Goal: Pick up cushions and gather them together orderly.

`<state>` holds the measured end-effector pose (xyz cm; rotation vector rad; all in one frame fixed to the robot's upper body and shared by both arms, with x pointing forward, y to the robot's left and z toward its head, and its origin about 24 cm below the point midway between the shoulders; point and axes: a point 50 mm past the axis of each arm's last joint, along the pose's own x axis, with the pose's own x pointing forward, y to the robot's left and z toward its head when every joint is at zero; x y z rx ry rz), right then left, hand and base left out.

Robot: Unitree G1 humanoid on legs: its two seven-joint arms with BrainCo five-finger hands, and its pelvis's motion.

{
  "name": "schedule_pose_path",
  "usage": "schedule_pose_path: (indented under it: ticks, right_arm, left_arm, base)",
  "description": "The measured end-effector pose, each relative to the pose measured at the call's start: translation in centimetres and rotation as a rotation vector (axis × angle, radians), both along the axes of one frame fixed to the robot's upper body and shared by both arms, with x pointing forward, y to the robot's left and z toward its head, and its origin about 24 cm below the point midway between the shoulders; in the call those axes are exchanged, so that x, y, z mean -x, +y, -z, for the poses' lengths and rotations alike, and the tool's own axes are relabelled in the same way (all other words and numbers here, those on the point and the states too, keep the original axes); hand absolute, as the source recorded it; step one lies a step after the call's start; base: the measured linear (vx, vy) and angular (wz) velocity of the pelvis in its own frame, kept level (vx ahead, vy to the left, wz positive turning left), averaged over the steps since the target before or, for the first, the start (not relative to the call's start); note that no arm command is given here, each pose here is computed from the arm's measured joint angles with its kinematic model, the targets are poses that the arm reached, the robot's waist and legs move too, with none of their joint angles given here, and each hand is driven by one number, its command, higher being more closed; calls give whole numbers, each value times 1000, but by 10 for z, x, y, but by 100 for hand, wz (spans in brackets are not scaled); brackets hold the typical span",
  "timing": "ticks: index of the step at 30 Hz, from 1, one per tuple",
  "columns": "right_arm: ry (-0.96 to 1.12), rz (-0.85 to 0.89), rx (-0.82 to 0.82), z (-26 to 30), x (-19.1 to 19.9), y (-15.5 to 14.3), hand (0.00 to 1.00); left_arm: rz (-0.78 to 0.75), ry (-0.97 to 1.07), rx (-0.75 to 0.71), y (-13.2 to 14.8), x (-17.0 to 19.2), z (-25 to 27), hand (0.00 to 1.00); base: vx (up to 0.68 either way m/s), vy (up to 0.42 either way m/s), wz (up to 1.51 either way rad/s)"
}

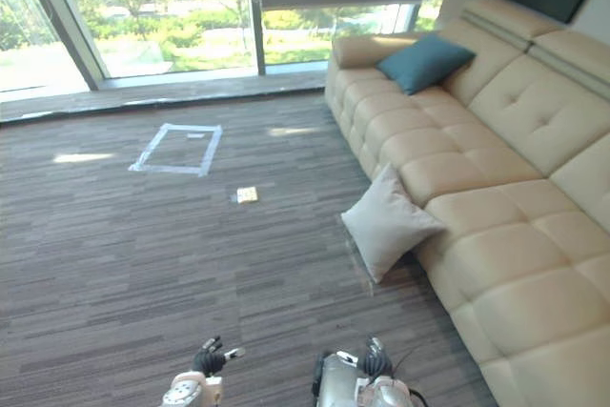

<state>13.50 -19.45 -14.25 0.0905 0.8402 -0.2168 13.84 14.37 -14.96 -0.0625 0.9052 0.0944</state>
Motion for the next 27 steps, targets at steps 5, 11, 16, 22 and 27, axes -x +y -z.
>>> schedule_pose_path:
  ticks: [5, 11, 16, 22, 27]
  right_arm:
    - [6, 15, -5, 0, 0, -1, 0]
    - [14, -26, -20, 2, -1, 10, 0]
    - [33, -19, -20, 4, 4, 11, 0]
    - [82, -30, -50, 10, 19, 26, 0]
    - [18, -46, -38, 2, -2, 24, 0]
  left_arm:
    - [-7, -11, 29, -5, -2, -1, 0]
    - [-87, -59, 30, 5, -3, -6, 0]
    - [-83, -69, 29, 4, -6, -7, 0]
    - [-80, -53, -21, 19, -3, -5, 0]
    - [-51, -39, -19, 14, -4, -4, 0]
  base:
    - [568, -272, 26]
    - [445, -92, -87]
    - [473, 223, -101]
    - [487, 383, -76]
    - [267, 226, -64]
